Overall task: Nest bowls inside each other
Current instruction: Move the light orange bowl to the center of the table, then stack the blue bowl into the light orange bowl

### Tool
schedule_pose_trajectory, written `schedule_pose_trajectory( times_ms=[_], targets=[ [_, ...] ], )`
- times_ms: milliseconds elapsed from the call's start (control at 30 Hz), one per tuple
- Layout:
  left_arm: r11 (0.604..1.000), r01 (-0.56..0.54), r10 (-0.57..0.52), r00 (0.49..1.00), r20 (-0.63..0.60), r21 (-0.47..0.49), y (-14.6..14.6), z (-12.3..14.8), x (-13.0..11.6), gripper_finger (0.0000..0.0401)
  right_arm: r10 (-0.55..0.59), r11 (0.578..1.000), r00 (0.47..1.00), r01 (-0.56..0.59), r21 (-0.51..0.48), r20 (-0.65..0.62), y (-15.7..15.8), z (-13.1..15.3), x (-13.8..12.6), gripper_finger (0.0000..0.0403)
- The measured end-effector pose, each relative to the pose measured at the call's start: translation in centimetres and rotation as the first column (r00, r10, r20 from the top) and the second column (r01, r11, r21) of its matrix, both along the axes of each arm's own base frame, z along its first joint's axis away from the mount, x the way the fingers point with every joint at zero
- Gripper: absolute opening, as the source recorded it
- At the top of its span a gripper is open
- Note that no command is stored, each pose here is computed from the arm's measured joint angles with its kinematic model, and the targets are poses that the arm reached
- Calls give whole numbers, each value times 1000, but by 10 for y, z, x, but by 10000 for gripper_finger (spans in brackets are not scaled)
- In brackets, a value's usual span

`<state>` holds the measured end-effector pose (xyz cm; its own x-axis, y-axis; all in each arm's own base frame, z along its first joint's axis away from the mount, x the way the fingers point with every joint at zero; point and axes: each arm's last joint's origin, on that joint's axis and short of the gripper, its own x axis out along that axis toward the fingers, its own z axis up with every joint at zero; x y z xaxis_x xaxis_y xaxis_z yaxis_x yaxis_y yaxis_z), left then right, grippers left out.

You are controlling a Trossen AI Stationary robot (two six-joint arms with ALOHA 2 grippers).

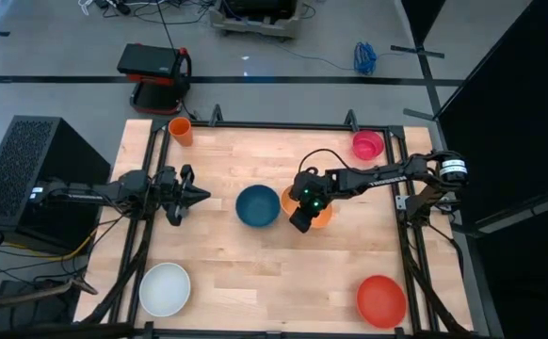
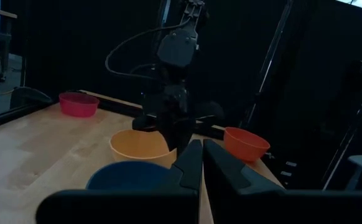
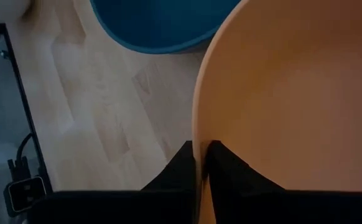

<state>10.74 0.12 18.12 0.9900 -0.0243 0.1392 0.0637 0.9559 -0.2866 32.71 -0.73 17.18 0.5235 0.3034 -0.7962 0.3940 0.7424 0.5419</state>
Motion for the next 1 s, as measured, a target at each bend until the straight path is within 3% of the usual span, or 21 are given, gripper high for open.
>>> schedule_pose_trajectory(
  times_ms=[500, 633, 867, 1000],
  targets=[
    [1000, 0, 0, 1000, 0, 0, 0, 0, 0, 1, 44, 999, 999, -44, -6, 1, 4, -3, 0, 178],
    [1000, 0, 0, 1000, 0, 0, 0, 0, 0, 1, 40, 999, 999, -40, 31, 3, 4, -1, 0, 211],
    [1000, 0, 0, 1000, 31, 0, 0, 3, 0, 2, 40, 997, 998, -44, 63, 56, 0, 15, 9, 220],
    [1000, -3, 3, 999, 46, 1, 0, 5, -1, 2, 55, 998, 997, -57, 19, 58, -5, 38, 17, 207]
  ],
)
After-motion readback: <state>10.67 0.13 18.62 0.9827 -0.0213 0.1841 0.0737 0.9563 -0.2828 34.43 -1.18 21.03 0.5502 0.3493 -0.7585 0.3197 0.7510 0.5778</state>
